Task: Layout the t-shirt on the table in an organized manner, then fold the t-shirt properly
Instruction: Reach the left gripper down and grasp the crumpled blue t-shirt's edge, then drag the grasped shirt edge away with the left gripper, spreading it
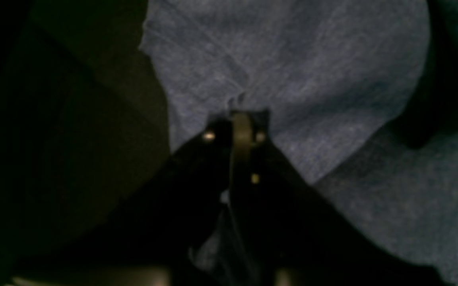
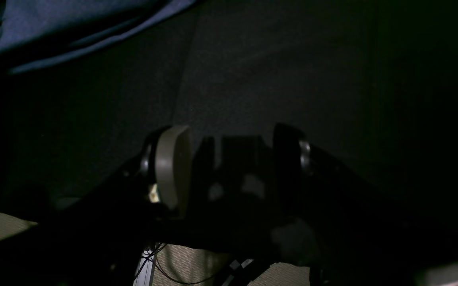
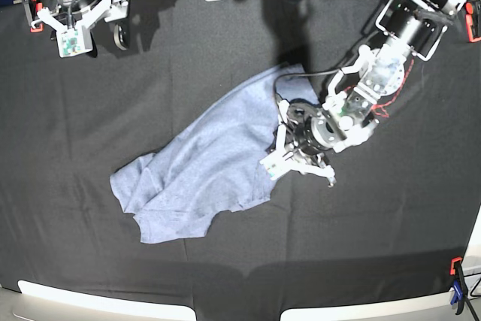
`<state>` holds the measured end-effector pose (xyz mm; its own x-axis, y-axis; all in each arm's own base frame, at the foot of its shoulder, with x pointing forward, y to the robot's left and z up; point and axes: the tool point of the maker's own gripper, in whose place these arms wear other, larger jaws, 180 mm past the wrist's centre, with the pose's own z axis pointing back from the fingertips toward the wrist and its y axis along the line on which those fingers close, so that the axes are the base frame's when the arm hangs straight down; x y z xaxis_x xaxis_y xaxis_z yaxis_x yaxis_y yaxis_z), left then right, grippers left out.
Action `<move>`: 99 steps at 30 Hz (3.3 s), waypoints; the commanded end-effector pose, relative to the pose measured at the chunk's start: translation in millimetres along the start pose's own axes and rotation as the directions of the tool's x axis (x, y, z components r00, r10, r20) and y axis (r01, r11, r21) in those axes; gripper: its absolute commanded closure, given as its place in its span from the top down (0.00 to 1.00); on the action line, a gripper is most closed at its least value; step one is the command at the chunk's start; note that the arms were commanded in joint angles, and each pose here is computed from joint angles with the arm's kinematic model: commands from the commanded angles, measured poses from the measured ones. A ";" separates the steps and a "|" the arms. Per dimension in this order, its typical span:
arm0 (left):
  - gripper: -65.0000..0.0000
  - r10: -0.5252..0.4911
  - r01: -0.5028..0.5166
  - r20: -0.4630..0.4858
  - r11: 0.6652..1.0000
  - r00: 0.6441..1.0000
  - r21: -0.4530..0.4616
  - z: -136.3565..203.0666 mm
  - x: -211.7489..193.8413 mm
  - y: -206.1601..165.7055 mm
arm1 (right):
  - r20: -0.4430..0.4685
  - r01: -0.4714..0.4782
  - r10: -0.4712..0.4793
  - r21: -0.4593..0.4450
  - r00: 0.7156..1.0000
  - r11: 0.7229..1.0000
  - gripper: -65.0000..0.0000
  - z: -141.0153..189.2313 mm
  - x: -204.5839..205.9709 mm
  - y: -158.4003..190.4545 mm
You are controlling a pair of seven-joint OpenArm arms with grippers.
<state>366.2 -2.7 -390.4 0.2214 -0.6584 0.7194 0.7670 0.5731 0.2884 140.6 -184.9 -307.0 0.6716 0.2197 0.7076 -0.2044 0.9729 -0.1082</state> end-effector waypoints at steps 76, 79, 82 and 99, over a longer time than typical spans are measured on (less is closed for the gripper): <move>0.00 0.703 -0.719 0.151 0.683 0.695 0.129 -10.4 -58.1 155.7 | -0.033 -0.004 0.004 0.007 0.999 1.000 0.50 3.5 -3.6 1.3; 0.00 0.709 -0.721 0.165 0.631 0.685 0.285 13.5 -89.4 191.9 | -0.032 -0.004 0.004 0.007 0.999 1.000 0.50 3.5 -3.5 1.3; 0.00 0.719 -0.713 0.192 0.544 0.668 0.443 56.1 -131.9 235.0 | -0.024 -0.005 0.005 0.007 1.000 1.000 0.50 3.4 -2.0 1.2; 0.00 0.813 -0.812 0.359 0.218 0.458 0.541 209.4 -286.0 234.6 | 0.082 0.049 -0.052 0.047 0.995 0.998 0.50 -9.1 32.8 3.6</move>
<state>346.6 403.0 -420.6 0.5571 0.3636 0.7466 -0.3306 0.9218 -0.2023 164.8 -175.8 -299.0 0.6494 0.1541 0.7446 -0.1924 0.9807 -0.0352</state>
